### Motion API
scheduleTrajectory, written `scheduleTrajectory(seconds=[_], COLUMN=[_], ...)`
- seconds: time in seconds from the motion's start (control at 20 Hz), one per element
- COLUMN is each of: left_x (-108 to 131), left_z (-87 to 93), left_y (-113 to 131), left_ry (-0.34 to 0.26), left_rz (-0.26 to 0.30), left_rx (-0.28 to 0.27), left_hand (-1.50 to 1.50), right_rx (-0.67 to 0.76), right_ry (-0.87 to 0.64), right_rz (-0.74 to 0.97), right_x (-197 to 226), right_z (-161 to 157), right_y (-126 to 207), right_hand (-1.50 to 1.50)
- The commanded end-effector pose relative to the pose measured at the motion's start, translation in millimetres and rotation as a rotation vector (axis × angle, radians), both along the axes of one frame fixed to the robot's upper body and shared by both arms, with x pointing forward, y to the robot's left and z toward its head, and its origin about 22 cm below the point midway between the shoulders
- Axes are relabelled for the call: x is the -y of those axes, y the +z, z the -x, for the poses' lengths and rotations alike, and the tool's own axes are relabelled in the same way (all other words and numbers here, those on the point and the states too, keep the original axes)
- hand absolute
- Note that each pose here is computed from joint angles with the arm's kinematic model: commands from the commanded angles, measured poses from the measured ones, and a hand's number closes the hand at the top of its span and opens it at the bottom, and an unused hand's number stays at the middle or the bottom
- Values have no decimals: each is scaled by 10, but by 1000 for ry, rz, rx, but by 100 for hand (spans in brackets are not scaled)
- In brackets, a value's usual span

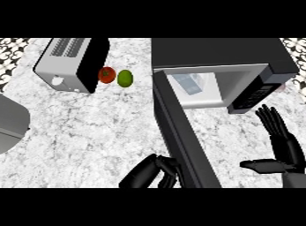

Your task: Pick up the milk, place it into the microwave and close the microwave

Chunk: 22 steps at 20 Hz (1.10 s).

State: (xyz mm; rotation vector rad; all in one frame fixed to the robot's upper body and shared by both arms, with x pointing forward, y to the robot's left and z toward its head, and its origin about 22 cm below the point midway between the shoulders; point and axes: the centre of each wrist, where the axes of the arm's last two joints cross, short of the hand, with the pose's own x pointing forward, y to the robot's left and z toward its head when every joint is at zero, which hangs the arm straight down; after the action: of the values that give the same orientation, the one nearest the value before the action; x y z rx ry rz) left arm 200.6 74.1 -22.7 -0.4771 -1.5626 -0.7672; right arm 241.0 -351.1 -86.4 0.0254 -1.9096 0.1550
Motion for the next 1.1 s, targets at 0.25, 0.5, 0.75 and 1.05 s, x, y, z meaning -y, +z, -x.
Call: scheduleTrajectory(seconds=[0.25, 0.5, 0.75, 1.05], left_x=[569, 653, 705, 774], left_z=[251, 23, 77, -168], left_y=[-214, -153, -116, 85], left_ry=[-104, 6, 142, 215], left_rz=[-97, -78, 12, 83], left_rx=[35, 37, 62, 117], left_hand=[150, 150, 150, 150], right_rx=[51, 72, 93, 135], right_ry=[-18, 93, 136, 277], right_rz=[-16, -85, -83, -84], right_x=[383, 337, 368, 339], right_z=[412, 368, 344, 239], right_y=[580, 807, 977, 1284], right_hand=[-150, -150, -150, -150])
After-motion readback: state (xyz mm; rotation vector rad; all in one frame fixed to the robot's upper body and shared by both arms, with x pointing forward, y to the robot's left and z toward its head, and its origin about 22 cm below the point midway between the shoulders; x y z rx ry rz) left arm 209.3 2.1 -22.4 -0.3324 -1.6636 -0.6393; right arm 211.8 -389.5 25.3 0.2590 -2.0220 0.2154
